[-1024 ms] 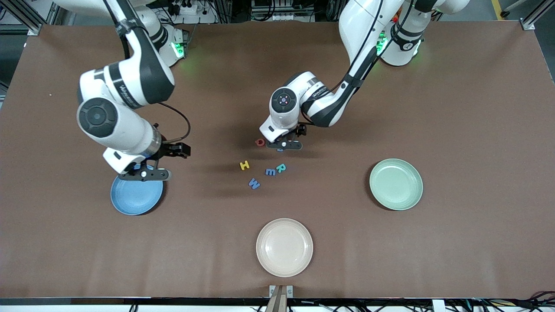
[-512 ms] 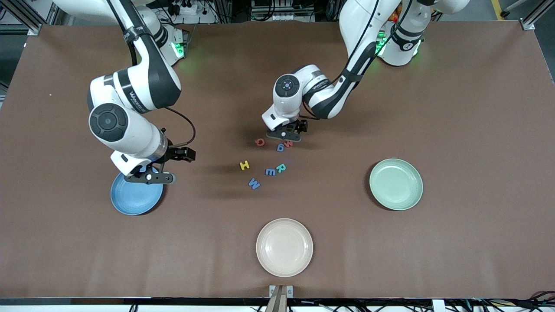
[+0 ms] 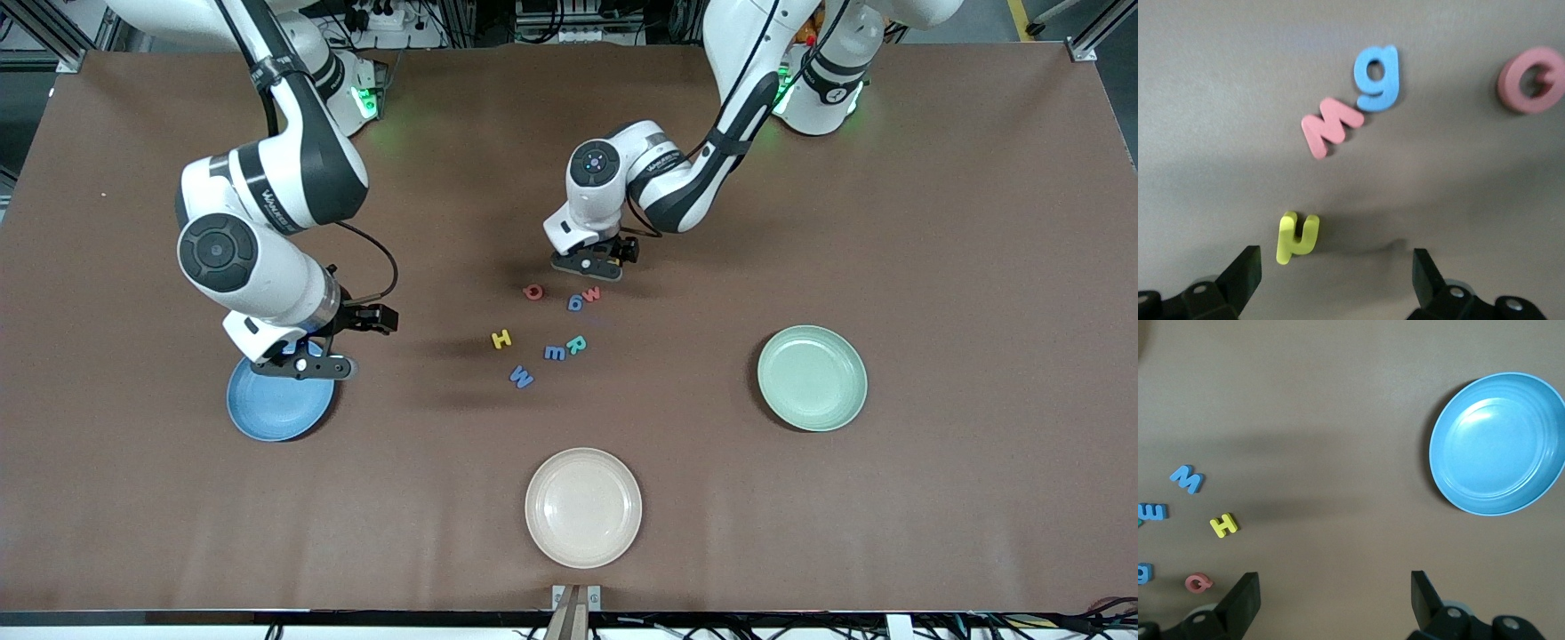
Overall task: Sort uppercase to blue plate, lowercase to green plate
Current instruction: 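Lower the left gripper over the yellow lowercase letter, then close the left gripper on the yellow lowercase letter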
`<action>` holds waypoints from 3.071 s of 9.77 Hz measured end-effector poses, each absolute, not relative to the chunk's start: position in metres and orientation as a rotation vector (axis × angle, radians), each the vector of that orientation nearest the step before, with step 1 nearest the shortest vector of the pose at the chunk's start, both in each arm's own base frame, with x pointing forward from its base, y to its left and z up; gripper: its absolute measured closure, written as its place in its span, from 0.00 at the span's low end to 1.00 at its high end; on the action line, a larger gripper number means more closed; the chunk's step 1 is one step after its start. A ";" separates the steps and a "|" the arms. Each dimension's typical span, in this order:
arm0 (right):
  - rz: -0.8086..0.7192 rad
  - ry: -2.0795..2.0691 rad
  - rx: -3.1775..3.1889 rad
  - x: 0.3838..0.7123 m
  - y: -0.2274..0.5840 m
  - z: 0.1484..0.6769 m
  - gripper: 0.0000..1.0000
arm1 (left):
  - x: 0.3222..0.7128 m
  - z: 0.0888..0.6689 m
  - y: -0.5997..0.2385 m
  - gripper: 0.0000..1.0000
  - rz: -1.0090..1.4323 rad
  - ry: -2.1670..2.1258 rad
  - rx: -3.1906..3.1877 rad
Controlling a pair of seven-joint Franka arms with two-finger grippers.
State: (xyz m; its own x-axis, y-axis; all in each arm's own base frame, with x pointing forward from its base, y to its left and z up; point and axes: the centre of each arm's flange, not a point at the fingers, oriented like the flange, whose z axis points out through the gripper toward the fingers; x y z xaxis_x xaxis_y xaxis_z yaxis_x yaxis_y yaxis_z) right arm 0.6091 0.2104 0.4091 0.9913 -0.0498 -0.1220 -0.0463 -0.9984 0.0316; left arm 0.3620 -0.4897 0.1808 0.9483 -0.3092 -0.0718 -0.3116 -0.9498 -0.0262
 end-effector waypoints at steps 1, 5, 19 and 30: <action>-0.191 -0.076 3.106 0.609 0.210 0.409 0.00 | 0.359 0.181 -0.488 0.00 0.089 0.522 -3.046; -0.187 -0.078 3.107 0.610 0.210 0.409 0.00 | 0.371 0.190 -0.480 0.00 0.023 0.715 -2.993; -0.182 -0.087 3.108 0.610 0.211 0.410 0.00 | 0.352 0.165 -0.458 0.07 -0.012 1.030 -2.953; -0.182 -0.086 3.108 0.610 0.211 0.410 0.00 | 0.365 0.170 -0.451 0.36 -0.032 1.016 -2.963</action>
State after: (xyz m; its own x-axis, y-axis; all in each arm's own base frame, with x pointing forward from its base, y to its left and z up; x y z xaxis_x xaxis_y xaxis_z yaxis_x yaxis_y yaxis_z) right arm 0.6096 0.2113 0.4096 0.9916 -0.0569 -0.1158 -0.0538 -0.9981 0.0300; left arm 0.3654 -0.4510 0.1703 0.7895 -0.6135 0.0167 -0.6133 -0.7897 -0.0150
